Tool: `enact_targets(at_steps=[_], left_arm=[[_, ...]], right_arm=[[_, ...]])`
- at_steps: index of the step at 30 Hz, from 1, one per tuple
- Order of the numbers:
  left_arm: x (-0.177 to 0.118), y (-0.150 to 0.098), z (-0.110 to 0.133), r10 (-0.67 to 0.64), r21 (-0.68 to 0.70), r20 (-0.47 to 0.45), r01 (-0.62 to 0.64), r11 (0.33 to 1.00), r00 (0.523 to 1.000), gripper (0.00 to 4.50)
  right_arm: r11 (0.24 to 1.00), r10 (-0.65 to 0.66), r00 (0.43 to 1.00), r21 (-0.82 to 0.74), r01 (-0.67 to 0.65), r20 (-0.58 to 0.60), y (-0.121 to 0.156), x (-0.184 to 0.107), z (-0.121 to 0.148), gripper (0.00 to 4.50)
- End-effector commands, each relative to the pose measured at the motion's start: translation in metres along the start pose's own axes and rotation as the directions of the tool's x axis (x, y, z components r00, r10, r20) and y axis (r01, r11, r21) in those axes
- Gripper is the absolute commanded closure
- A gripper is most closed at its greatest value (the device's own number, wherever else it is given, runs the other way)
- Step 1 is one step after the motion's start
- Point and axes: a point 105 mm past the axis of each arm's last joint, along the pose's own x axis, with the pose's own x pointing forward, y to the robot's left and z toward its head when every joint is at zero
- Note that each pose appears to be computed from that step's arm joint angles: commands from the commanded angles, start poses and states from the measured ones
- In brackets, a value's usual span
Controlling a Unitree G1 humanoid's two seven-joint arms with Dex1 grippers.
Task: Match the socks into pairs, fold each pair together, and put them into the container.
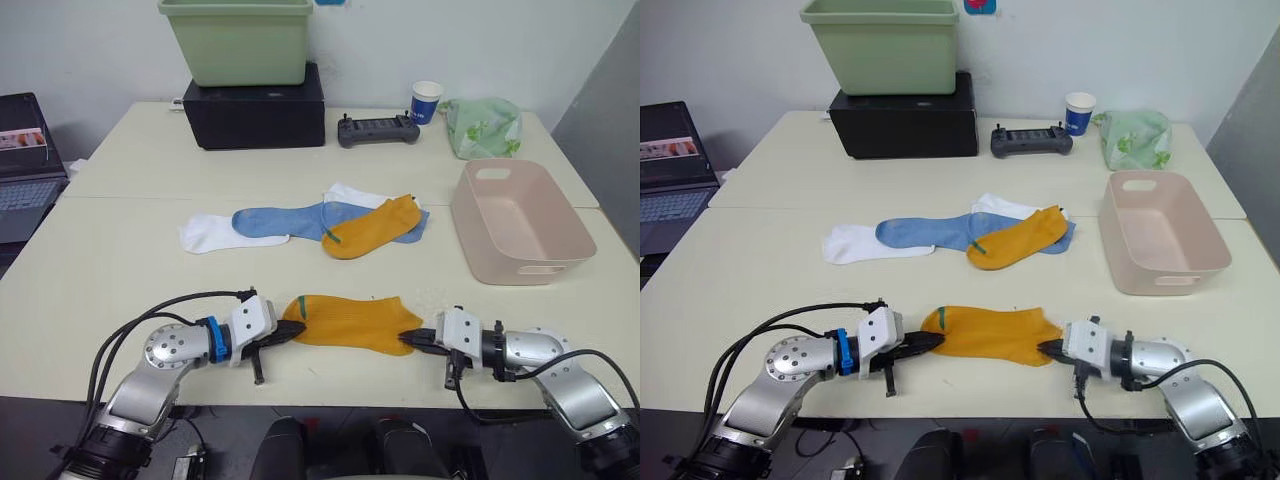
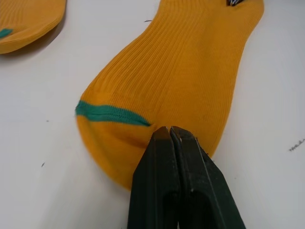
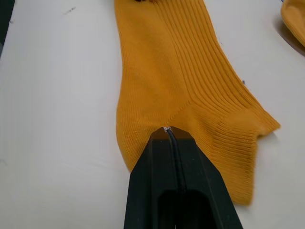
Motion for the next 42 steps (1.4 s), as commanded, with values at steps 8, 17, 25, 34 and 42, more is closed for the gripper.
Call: enact_targets(at_steps=[8,17,25,34,42], left_arm=[[-0.06,0.07,0.023,0.46,-0.116,0.102,-0.449,0.886,0.882,3.61],[-0.083,0.08,-0.006,0.654,-0.21,0.037,-0.634,0.744,0.755,0.73],[-0.076,0.076,-0.004,0.633,-0.192,0.033,-0.617,0.764,0.773,0.04],[0.01,0.087,0.045,0.438,-0.266,0.124,-0.396,0.879,0.89,0.04],[0.072,0.097,0.052,0.374,-0.306,0.057,-0.341,0.889,0.926,0.04]], right_arm=[[0.907,-0.418,0.902,0.114,0.407,0.109,-0.068,-0.048,0.033,3.57],[0.84,-0.535,0.843,0.141,0.523,0.055,-0.072,-0.046,0.012,0.42],[0.856,-0.51,0.857,0.14,0.497,0.075,-0.072,-0.037,0.017,0.0],[0.879,-0.476,0.873,0.086,0.469,0.11,-0.08,-0.018,0.038,0.0],[0.87,-0.493,0.861,0.093,0.484,0.123,-0.081,-0.012,0.044,0.0]])
